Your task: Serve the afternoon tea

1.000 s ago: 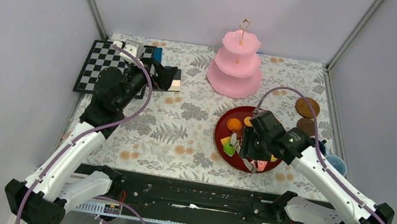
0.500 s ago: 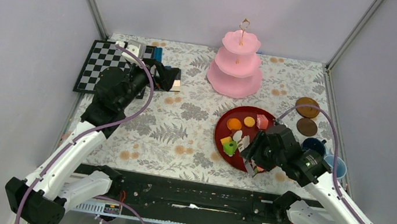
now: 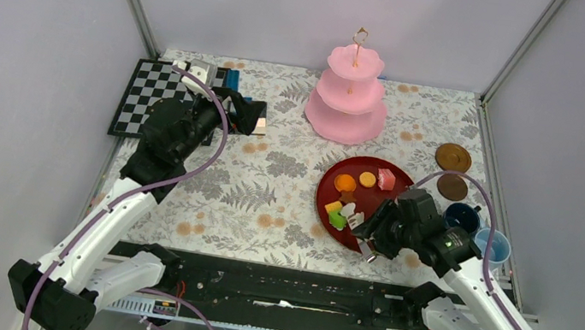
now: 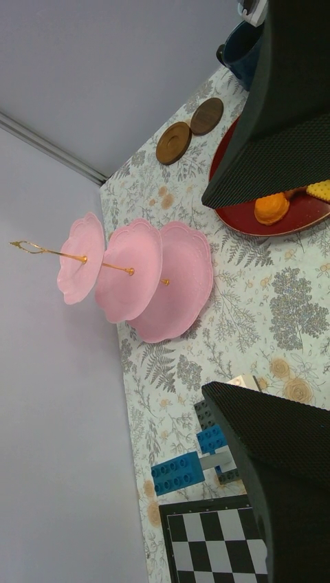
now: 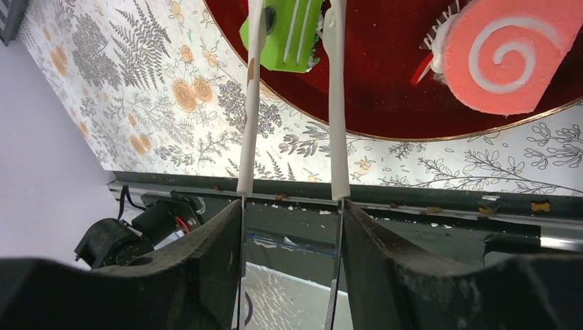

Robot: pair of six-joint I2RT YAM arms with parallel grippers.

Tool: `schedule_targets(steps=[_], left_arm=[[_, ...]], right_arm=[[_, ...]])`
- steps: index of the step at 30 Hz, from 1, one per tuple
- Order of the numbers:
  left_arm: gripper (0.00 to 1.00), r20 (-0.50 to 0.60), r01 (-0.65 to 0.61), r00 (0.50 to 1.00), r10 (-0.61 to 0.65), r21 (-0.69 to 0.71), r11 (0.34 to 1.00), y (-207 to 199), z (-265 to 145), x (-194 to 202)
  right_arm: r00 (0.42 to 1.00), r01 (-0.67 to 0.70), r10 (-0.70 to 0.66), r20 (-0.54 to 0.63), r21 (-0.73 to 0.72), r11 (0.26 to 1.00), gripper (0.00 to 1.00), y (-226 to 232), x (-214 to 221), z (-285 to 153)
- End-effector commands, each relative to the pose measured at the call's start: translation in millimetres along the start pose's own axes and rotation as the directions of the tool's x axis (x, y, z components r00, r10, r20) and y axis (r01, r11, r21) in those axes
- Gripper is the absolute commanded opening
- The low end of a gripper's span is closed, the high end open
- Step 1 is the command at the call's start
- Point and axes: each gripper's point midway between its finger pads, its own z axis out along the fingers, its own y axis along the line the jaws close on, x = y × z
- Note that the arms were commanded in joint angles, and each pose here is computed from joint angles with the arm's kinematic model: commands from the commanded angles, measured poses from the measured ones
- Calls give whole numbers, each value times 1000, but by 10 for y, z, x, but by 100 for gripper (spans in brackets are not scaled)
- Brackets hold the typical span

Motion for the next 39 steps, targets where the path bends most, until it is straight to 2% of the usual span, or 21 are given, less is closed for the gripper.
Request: schedule_targets(steps=[1,7,23,27,31,36,39], left_arm=[[99,75,-10,997,8,23,1000,-88,2,-288],[99,73,-10,997,8,25,1000,-90,5,-283],[99,73,-13,997,11,22,1000,-84,9,-279],[99,70,-12,997,11,21,1000,-80,12,-271],[99,68,-12,998,11,22,1000,-81,14,-265],[99,69,-13,998,11,22,1000,-83,14,-268],[99,69,-12,998,10,23,1000,-85,12,-269]], right_arm=[[999,-48,47,-19,-61,997,57,74,30,-1],[998,-62,61,-15,-66,996,59,67,19,32],[994,-105,100,-38,-142,984,57,156,19,198],[995,-95,92,-27,-154,984,50,180,-3,174],[996,-85,81,-31,-160,983,34,188,8,153],[999,-44,46,9,-154,987,27,190,-45,44],[999,0,8,53,-141,990,18,200,-118,-46]])
